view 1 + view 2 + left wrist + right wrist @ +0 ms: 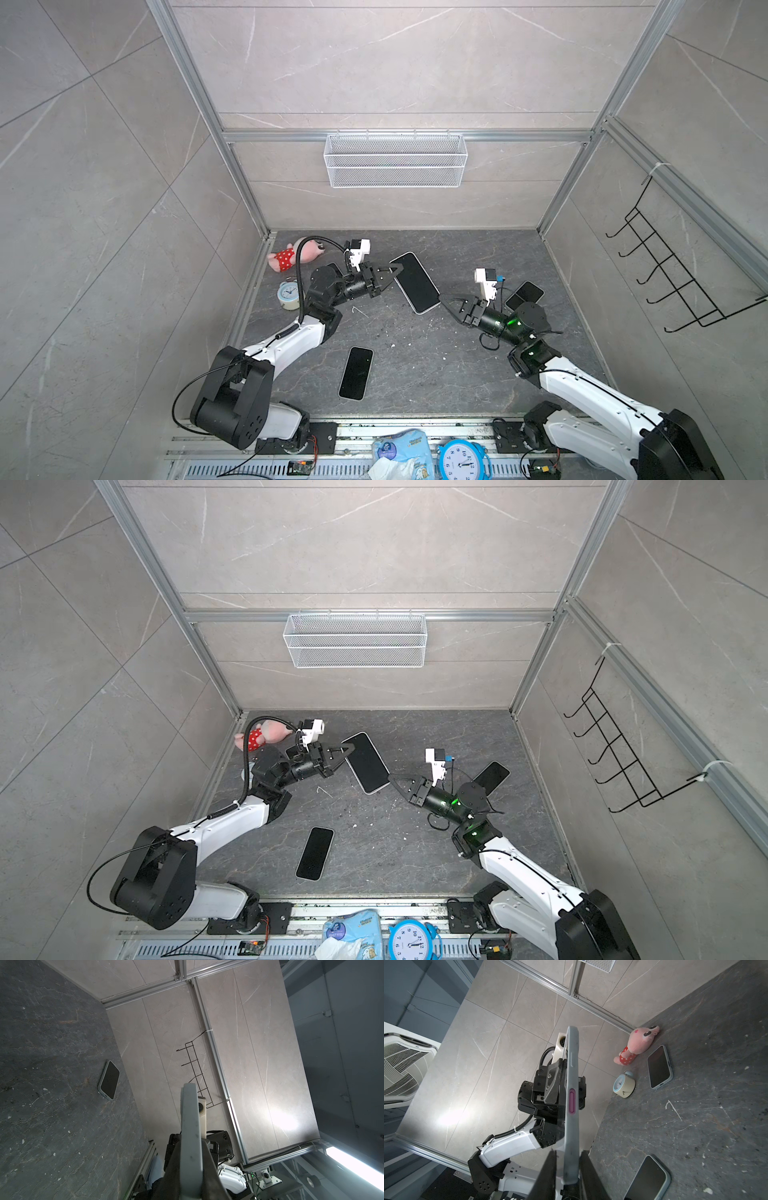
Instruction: Take the phone out of the phone case
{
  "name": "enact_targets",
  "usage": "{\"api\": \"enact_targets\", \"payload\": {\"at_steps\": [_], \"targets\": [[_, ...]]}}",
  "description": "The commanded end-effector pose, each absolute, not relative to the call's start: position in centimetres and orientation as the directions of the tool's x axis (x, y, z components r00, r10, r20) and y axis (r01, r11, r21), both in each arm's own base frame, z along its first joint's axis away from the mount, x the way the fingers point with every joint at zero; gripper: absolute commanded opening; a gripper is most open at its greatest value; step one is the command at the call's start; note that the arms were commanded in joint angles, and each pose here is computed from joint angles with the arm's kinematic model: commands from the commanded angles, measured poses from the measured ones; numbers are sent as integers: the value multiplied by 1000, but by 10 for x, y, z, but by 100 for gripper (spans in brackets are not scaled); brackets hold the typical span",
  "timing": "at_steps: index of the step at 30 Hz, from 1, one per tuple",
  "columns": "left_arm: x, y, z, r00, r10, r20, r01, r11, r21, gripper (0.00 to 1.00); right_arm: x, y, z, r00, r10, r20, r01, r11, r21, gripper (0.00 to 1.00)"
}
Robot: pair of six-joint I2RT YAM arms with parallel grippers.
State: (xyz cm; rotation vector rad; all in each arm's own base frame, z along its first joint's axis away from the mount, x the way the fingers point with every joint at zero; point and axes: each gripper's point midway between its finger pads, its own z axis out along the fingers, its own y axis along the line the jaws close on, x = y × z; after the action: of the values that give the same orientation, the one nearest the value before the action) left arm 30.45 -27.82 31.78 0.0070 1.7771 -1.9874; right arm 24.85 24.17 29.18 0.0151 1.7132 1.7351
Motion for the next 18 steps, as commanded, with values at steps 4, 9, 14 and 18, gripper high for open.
{"api": "enact_targets", "payload": {"at_steps": [4,9,14,18], "targets": [[303,-275,346,-855,-382,-350,425,-131,-896,0,247,241,307,-747,496,-442,-483,51,874,17],[305,-274,348,-851,-397,-343,428,-146,-892,0,244,241,318,-747,506,-431,-493,14,870,13],[307,-275,351,-843,-416,-341,438,-165,-884,0,242,240,350,-741,523,-421,-523,-57,851,10],[307,-281,358,-837,-431,-338,457,-209,-865,0,242,242,383,-739,535,-409,-549,-126,826,9]]}}
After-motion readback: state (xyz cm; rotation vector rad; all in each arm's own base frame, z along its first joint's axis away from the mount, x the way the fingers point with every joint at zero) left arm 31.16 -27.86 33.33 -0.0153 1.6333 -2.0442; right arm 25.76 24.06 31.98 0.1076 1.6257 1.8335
